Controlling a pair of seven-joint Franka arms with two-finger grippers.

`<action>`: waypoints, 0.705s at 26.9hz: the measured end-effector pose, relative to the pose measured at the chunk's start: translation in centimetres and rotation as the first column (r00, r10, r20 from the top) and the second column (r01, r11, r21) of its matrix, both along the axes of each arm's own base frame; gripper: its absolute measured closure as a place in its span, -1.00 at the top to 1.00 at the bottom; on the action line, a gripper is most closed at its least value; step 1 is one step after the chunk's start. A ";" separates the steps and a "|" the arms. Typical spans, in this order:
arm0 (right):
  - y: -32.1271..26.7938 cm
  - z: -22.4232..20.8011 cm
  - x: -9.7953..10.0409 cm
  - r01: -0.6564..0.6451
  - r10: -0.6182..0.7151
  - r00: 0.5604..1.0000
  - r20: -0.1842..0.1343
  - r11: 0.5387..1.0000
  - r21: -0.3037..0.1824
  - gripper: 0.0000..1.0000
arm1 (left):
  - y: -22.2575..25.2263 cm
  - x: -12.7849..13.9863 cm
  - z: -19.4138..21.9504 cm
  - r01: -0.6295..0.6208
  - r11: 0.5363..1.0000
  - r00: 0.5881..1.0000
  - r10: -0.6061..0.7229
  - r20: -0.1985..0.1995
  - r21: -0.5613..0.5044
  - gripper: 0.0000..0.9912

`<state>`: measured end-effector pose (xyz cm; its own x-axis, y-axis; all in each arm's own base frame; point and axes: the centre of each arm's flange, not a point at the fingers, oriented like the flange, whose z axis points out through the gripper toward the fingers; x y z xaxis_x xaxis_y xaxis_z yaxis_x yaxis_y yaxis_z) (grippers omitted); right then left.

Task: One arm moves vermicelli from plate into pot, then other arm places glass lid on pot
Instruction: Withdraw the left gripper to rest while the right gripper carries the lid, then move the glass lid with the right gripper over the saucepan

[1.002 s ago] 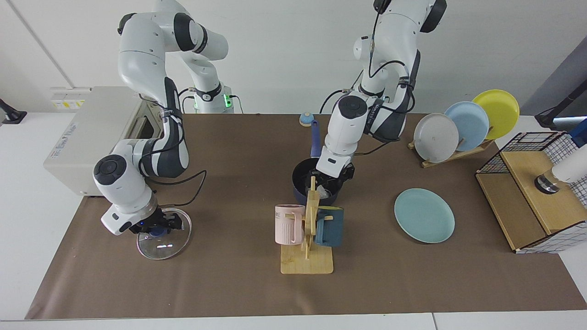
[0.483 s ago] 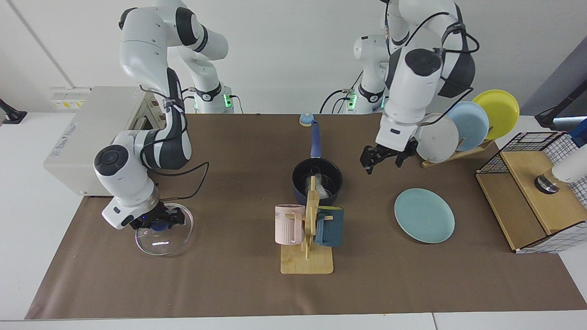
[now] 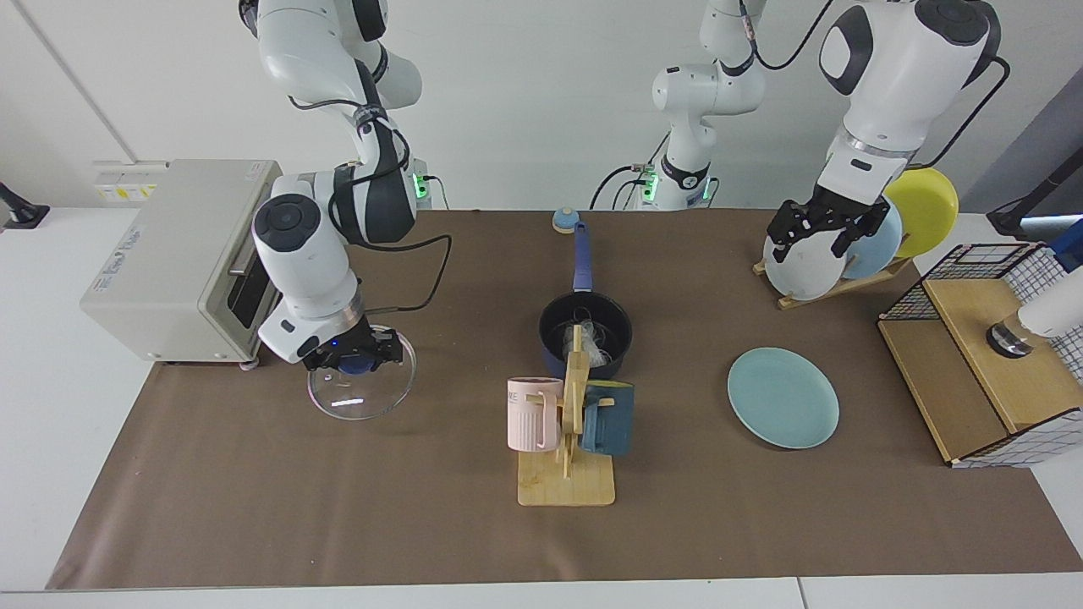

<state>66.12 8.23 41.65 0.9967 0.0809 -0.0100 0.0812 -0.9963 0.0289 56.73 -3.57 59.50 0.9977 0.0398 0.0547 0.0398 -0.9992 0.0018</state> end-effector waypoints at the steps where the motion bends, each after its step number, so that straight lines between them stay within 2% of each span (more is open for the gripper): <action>1: 0.4 0.2 -0.6 0.006 -0.006 1.000 -0.003 1.000 -0.001 -0.11 | 0.2 0.0 -0.1 0.005 1.000 1.000 -0.005 -0.003 0.001 1.00; 10: 7.6 1.4 -7.9 0.081 -0.082 0.996 -0.029 0.996 -0.021 -0.11 | 0.6 0.0 -0.6 0.013 1.000 1.000 -0.013 -0.011 0.002 1.00; 15: 13.1 2.1 -10.9 0.154 -0.154 0.988 -0.010 0.988 -0.023 -0.11 | 0.7 0.0 -0.6 0.013 1.000 1.000 -0.013 -0.011 0.001 1.00; 19: 16.5 2.5 -12.2 0.219 -0.219 0.976 0.000 0.976 0.009 -0.11 | 1.0 0.0 -0.5 0.008 1.000 1.000 -0.008 -0.010 0.001 1.00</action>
